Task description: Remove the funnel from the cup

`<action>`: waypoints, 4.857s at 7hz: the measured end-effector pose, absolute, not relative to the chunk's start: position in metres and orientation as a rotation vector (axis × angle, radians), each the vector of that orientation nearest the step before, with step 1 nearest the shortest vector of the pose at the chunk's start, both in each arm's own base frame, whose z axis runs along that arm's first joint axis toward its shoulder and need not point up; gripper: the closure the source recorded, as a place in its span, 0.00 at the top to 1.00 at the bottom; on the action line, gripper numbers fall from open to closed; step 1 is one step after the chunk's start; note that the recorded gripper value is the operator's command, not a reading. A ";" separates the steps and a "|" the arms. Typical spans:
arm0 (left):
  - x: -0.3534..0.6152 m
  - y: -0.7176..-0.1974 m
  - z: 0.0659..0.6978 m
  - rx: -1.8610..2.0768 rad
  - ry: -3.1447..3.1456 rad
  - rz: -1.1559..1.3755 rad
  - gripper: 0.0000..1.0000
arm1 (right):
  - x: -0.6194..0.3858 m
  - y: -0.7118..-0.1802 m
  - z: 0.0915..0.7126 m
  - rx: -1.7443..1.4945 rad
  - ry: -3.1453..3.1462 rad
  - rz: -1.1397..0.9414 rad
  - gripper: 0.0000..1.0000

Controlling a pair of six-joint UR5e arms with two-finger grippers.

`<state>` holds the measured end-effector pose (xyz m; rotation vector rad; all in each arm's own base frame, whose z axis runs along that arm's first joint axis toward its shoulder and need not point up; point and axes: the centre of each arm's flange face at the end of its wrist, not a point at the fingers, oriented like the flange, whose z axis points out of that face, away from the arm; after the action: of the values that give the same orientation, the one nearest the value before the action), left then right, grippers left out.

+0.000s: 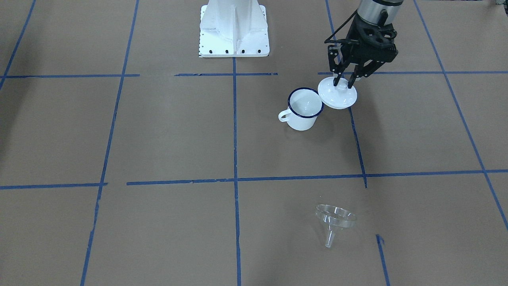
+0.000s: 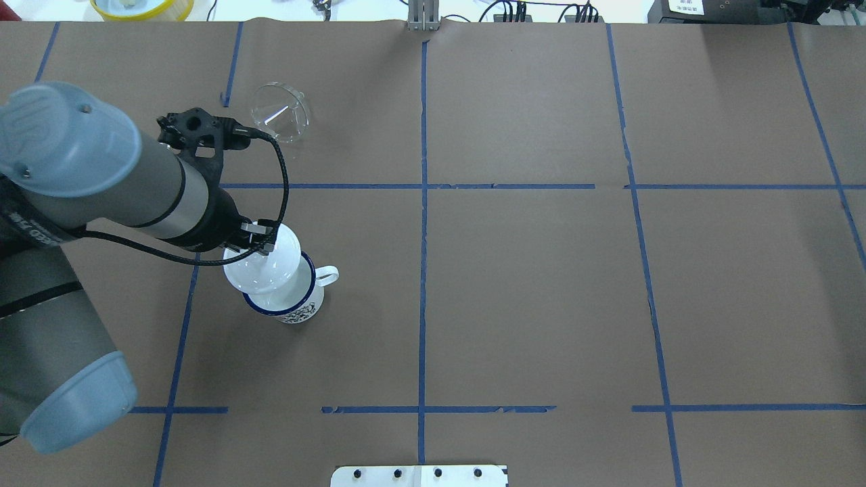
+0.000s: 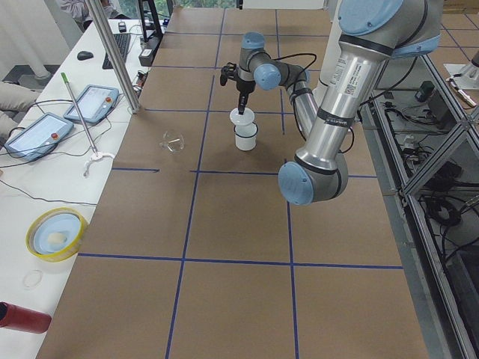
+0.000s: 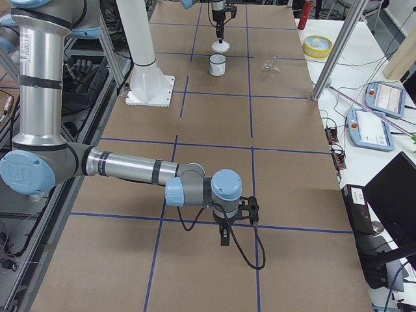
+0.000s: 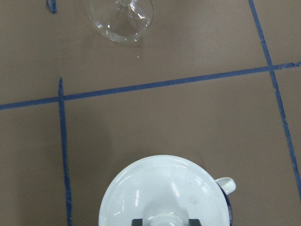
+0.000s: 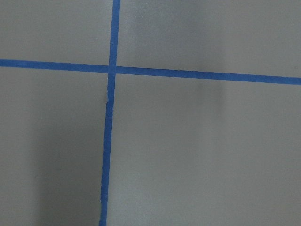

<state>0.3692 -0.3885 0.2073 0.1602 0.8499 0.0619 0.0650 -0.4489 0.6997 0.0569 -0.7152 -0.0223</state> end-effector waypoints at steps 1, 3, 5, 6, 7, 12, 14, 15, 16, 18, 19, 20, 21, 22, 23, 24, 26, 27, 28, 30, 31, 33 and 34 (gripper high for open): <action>0.385 -0.384 0.210 0.140 0.840 0.060 0.00 | 0.065 -0.449 0.700 0.057 -0.715 -0.022 1.00; 0.400 -0.387 0.220 0.140 0.818 0.052 0.00 | 0.065 -0.449 0.700 0.057 -0.715 -0.022 1.00; 0.407 -0.391 0.227 0.135 0.803 0.049 0.00 | 0.065 -0.449 0.700 0.057 -0.715 -0.022 1.00; 0.410 -0.393 0.232 0.134 0.795 0.046 0.00 | 0.065 -0.449 0.700 0.057 -0.715 -0.022 1.00; 0.412 -0.395 0.236 0.139 0.794 0.045 0.00 | 0.065 -0.449 0.700 0.057 -0.715 -0.022 1.00; 0.411 -0.393 0.235 0.161 0.817 0.056 0.00 | 0.065 -0.449 0.700 0.057 -0.715 -0.022 1.00; 0.410 -0.391 0.232 0.165 0.823 0.060 0.00 | 0.065 -0.449 0.700 0.057 -0.715 -0.022 1.00; 0.409 -0.390 0.233 0.164 0.822 0.061 0.00 | 0.065 -0.449 0.700 0.057 -0.715 -0.022 1.00; 0.408 -0.389 0.235 0.163 0.819 0.062 0.00 | 0.065 -0.449 0.700 0.057 -0.715 -0.022 1.00; 0.408 -0.387 0.241 0.157 0.812 0.065 0.00 | 0.065 -0.449 0.700 0.057 -0.715 -0.022 1.00; 0.409 -0.385 0.243 0.153 0.810 0.069 0.00 | 0.065 -0.449 0.700 0.057 -0.715 -0.022 1.00; 0.411 -0.382 0.244 0.148 0.809 0.075 0.00 | 0.065 -0.449 0.700 0.057 -0.715 -0.022 1.00; 0.414 -0.379 0.244 0.145 0.809 0.080 0.00 | 0.065 -0.449 0.700 0.057 -0.715 -0.022 1.00; 0.414 -0.378 0.244 0.144 0.810 0.083 0.14 | 0.065 -0.449 0.700 0.057 -0.715 -0.022 1.00; 0.414 -0.378 0.244 0.143 0.811 0.084 0.39 | 0.065 -0.449 0.700 0.057 -0.715 -0.022 1.00; 0.414 -0.378 0.243 0.144 0.812 0.084 0.67 | 0.065 -0.449 0.700 0.057 -0.715 -0.022 1.00; 0.414 -0.379 0.244 0.147 0.810 0.082 1.00 | 0.065 -0.449 0.700 0.057 -0.715 -0.022 1.00; 0.413 -0.380 0.244 0.147 0.808 0.080 1.00 | 0.065 -0.449 0.700 0.057 -0.715 -0.022 1.00; 0.410 -0.381 0.244 0.157 0.807 0.091 1.00 | 0.065 -0.449 0.700 0.057 -0.715 -0.022 1.00; 0.374 -0.393 0.254 0.244 0.792 0.220 1.00 | 0.065 -0.449 0.700 0.057 -0.715 -0.022 1.00; 0.331 -0.414 0.271 0.293 0.775 0.301 1.00 | 0.065 -0.449 0.700 0.057 -0.715 -0.022 1.00; 0.208 -0.463 0.334 0.326 0.734 0.409 1.00 | 0.065 -0.449 0.700 0.057 -0.715 -0.022 1.00; 0.142 -0.482 0.384 0.295 0.729 0.408 1.00 | 0.065 -0.449 0.700 0.057 -0.715 -0.022 1.00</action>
<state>0.1421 -0.4817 0.3836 0.2950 0.7289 0.4079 0.0651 -0.4489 0.6997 0.0569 -0.7152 -0.0222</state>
